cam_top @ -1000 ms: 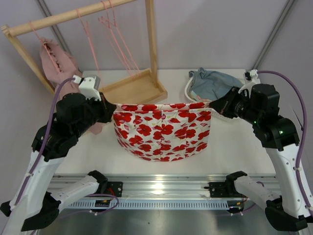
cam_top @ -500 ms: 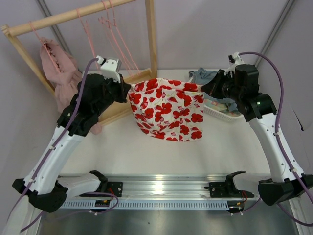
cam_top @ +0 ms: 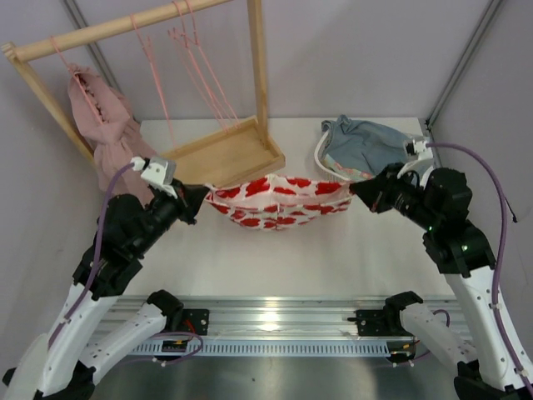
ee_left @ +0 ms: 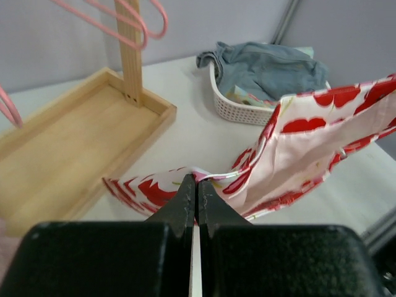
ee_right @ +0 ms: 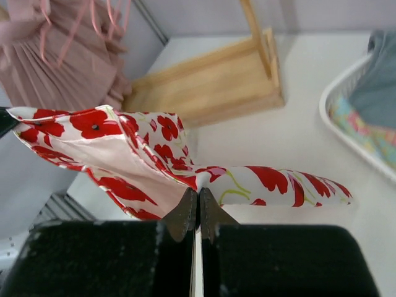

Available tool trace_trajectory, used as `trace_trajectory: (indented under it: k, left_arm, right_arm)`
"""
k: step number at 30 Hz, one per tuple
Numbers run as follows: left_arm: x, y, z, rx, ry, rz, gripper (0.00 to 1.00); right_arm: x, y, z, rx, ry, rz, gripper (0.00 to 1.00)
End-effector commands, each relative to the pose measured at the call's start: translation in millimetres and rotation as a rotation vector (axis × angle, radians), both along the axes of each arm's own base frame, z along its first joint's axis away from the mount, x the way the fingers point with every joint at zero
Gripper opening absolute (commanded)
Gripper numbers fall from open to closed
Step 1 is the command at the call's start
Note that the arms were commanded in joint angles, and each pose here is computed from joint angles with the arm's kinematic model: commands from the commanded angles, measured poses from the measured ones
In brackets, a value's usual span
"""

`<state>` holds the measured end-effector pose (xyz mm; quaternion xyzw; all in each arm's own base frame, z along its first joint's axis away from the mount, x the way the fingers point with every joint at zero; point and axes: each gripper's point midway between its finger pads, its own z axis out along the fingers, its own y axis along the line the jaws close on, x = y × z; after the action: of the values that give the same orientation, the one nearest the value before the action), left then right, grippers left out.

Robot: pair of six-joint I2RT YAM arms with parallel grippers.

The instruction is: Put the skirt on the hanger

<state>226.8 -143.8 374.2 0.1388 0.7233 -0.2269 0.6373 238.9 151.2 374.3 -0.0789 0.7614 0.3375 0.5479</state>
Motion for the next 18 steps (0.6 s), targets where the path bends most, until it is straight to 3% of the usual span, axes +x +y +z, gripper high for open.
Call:
trace_trajectory:
  k: [1,3,7,13,17,18]
  left_arm:
    - [-19,-6,-46,-0.074,0.13,-0.046,0.0]
    - [-31,-4,-67,-0.097,0.185,-0.052,0.0]
    - [-37,6,-90,-0.124,0.273,0.016,0.0]
    - [-8,17,-73,-0.065,0.303,0.16,0.0]
    - [36,-5,-70,0.008,0.309,0.158,0.0]
    - [45,-10,-48,0.0,0.257,0.144,0.0]
  right_arm:
    - [-21,-2,-66,-0.047,0.159,0.026,0.0]
    - [-33,-12,-107,-0.067,0.28,-0.024,0.0]
    - [-46,-18,-135,-0.047,0.382,-0.078,0.0]
    - [-13,-24,-96,-0.032,0.322,-0.173,0.0]
    - [45,-23,-69,-0.094,0.299,-0.231,0.0]
    - [58,-20,-61,-0.098,0.268,-0.224,0.0]
